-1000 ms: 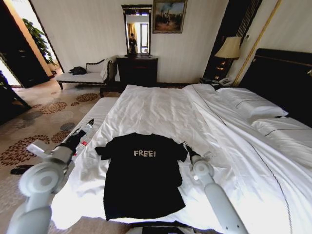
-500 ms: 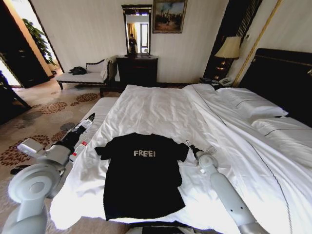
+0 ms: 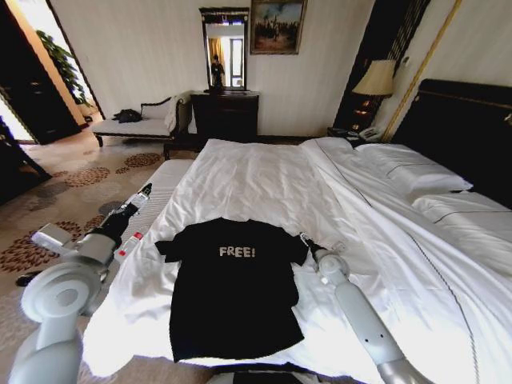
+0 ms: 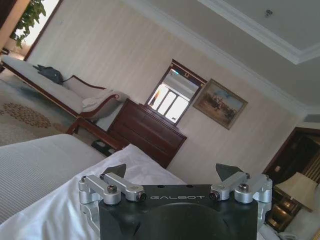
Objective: Fold the clothes on the bed.
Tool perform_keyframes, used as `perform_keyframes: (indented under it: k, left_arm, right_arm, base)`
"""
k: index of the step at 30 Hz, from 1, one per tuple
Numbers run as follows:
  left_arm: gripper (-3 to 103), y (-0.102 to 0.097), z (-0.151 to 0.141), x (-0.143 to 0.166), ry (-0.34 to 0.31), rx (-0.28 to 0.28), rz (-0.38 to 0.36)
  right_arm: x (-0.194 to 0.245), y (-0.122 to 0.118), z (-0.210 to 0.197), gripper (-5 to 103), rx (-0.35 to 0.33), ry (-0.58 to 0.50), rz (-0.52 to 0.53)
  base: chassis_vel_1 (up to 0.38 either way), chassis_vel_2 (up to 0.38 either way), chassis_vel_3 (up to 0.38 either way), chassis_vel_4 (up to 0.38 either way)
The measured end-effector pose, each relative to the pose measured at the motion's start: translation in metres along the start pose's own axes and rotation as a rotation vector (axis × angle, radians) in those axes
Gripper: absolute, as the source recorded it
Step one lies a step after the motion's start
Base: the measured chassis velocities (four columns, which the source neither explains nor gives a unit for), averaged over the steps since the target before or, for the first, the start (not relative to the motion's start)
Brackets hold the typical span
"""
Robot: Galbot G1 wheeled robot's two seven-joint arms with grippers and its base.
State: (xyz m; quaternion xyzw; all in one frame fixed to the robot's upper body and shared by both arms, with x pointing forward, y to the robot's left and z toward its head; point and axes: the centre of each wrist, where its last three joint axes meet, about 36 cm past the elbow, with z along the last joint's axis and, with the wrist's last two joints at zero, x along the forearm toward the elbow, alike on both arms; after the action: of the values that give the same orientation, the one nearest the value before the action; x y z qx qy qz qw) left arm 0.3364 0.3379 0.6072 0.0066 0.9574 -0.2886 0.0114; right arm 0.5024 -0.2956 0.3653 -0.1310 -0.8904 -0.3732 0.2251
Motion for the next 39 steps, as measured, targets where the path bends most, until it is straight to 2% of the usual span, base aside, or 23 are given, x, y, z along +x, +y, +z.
perform_keyframes:
  k: [7, 8, 10, 14, 16, 17, 18, 21, 23, 24, 26, 28, 29, 33, 39]
  left_arm:
    - [100, 0.0, 0.0, 0.0, -0.008, 0.0, -0.005]
    - [100, 0.0, 0.0, 0.0, -0.009, 0.0, -0.005]
    - [100, -0.001, 0.0, 0.001, -0.009, 0.0, -0.004]
    - [100, -0.002, 0.0, 0.002, -0.012, -0.002, -0.003]
    - [100, -0.002, 0.0, 0.002, -0.013, -0.002, -0.003]
    - [100, -0.002, 0.0, 0.003, -0.013, -0.002, -0.003]
    - [100, -0.002, 0.0, 0.003, -0.012, -0.002, -0.003]
    - [100, -0.002, 0.0, 0.003, -0.012, 0.0, -0.004]
    - [100, -0.002, 0.001, 0.003, -0.011, 0.0, -0.006]
    - [100, -0.002, 0.001, 0.003, -0.011, 0.0, -0.006]
    - [100, -0.001, 0.001, 0.003, -0.01, -0.001, -0.008]
    - [100, -0.001, 0.001, 0.003, -0.01, -0.001, -0.009]
    - [100, -0.001, 0.001, 0.002, -0.01, -0.001, -0.01]
    - [100, -0.001, 0.002, 0.002, -0.01, -0.002, -0.011]
    - [100, 0.0, 0.002, 0.001, -0.009, -0.005, -0.017]
  right_arm:
    - [0.0, -0.001, 0.001, 85, 0.004, -0.013, 0.005]
    - [0.0, -0.001, 0.001, 76, 0.003, -0.015, 0.005]
    - [0.001, -0.002, 0.002, 76, 0.002, -0.016, 0.006]
    - [0.003, -0.003, 0.006, 54, 0.003, -0.014, 0.006]
    - [0.004, -0.003, 0.006, 54, 0.004, -0.013, 0.006]
    - [0.004, -0.003, 0.007, 48, 0.004, -0.013, 0.006]
    - [0.005, -0.003, 0.009, 37, 0.005, -0.012, 0.007]
    - [0.005, -0.004, 0.009, 33, 0.008, -0.013, 0.009]
    - [0.004, -0.005, 0.009, 21, 0.009, -0.016, 0.012]
    - [0.004, -0.005, 0.009, 21, 0.009, -0.016, 0.012]
    - [0.004, -0.005, 0.008, 11, 0.008, -0.021, 0.012]
    - [0.005, -0.005, 0.008, 11, 0.008, -0.022, 0.011]
    - [0.006, -0.004, 0.008, 2, 0.008, -0.024, 0.007]
    - [0.009, -0.001, 0.007, 1, 0.003, -0.032, -0.004]
    - [0.037, 0.019, 0.002, 0, -0.003, -0.068, -0.093]
  base:
    - [0.0, 0.0, 0.0, 0.0]
    - [0.0, 0.0, 0.0, 0.0]
    - [0.0, 0.0, 0.0, 0.0]
    - [0.0, 0.0, 0.0, 0.0]
    - [0.0, 0.0, 0.0, 0.0]
    - [0.0, 0.0, 0.0, 0.0]
    - [0.0, 0.0, 0.0, 0.0]
    - [0.0, 0.0, 0.0, 0.0]
    - [0.0, 0.0, 0.0, 0.0]
    - [0.0, 0.0, 0.0, 0.0]
    - [0.0, 0.0, 0.0, 0.0]
    - [0.0, 0.0, 0.0, 0.0]
    - [0.0, 0.0, 0.0, 0.0]
    - [0.0, 0.0, 0.0, 0.0]
    - [0.0, 0.0, 0.0, 0.0]
